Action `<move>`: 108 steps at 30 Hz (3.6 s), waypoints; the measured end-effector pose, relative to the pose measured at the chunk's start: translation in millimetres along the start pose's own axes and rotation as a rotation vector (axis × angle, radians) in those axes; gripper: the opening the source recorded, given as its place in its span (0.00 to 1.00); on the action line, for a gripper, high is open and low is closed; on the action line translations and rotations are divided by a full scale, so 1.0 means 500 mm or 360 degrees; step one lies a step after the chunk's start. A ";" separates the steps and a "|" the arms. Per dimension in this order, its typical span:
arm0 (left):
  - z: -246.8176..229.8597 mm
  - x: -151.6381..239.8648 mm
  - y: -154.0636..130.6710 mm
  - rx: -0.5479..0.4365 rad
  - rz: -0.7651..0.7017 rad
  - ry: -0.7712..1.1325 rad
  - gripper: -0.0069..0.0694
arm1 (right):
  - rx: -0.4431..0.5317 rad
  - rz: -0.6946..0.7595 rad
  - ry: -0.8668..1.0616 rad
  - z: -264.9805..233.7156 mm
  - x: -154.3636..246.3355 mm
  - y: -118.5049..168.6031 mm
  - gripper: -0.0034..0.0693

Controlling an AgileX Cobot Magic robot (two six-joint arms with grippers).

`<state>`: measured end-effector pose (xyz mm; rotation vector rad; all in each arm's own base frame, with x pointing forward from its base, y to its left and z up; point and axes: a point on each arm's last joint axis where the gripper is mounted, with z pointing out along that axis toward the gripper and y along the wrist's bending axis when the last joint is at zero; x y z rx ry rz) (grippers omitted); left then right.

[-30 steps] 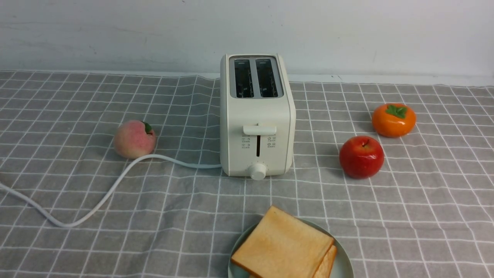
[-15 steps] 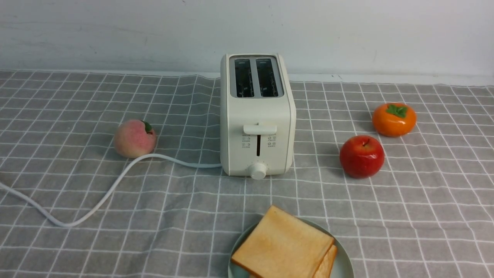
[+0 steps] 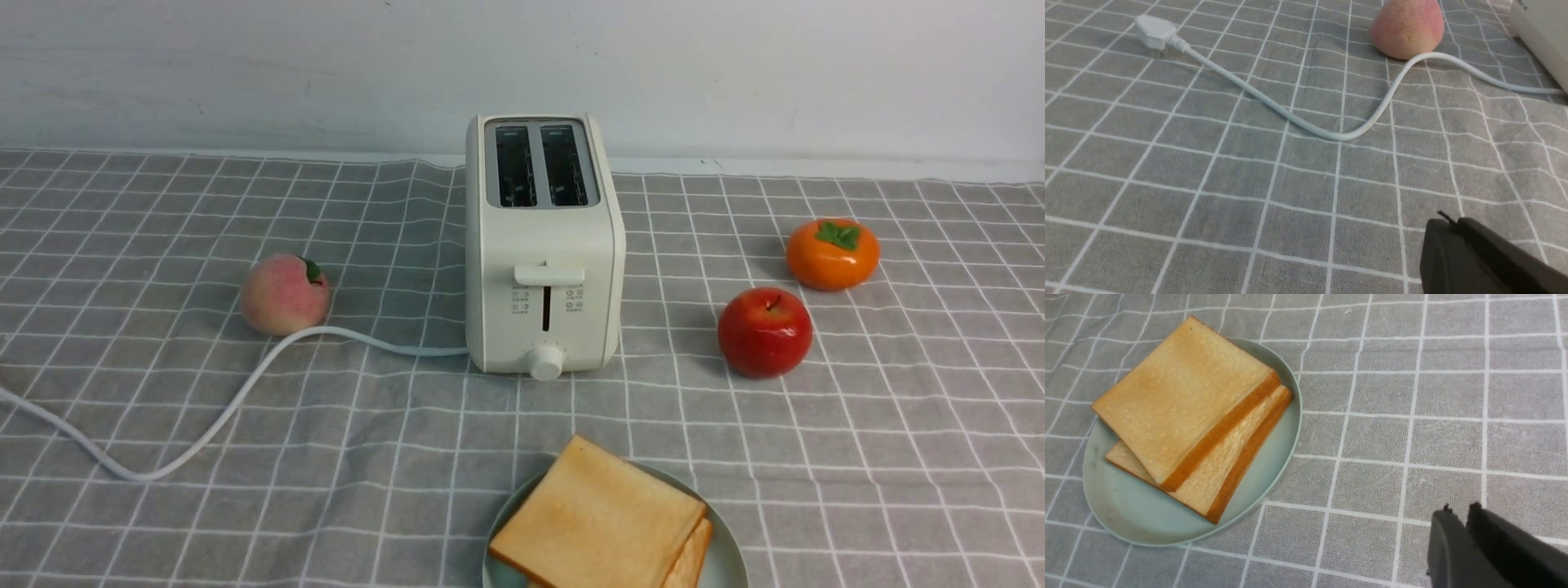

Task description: Take toasted bread from bread machine on grey coffee table place on plate.

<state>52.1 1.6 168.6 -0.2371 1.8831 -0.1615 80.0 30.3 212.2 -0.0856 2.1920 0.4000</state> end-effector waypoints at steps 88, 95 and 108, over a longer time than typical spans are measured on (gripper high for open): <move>0.000 0.004 -0.005 0.0073 -0.0037 0.0034 0.19 | 0.0533 -0.0111 -0.0543 -0.022 0.089 -0.071 0.28; 0.000 0.004 -0.005 0.0073 -0.0037 0.0034 0.21 | 0.0532 -0.0110 -0.0544 -0.022 0.089 -0.071 0.29; 0.000 0.004 -0.005 0.0073 -0.0037 0.0034 0.21 | 0.0532 -0.0110 -0.0546 -0.022 0.089 -0.071 0.31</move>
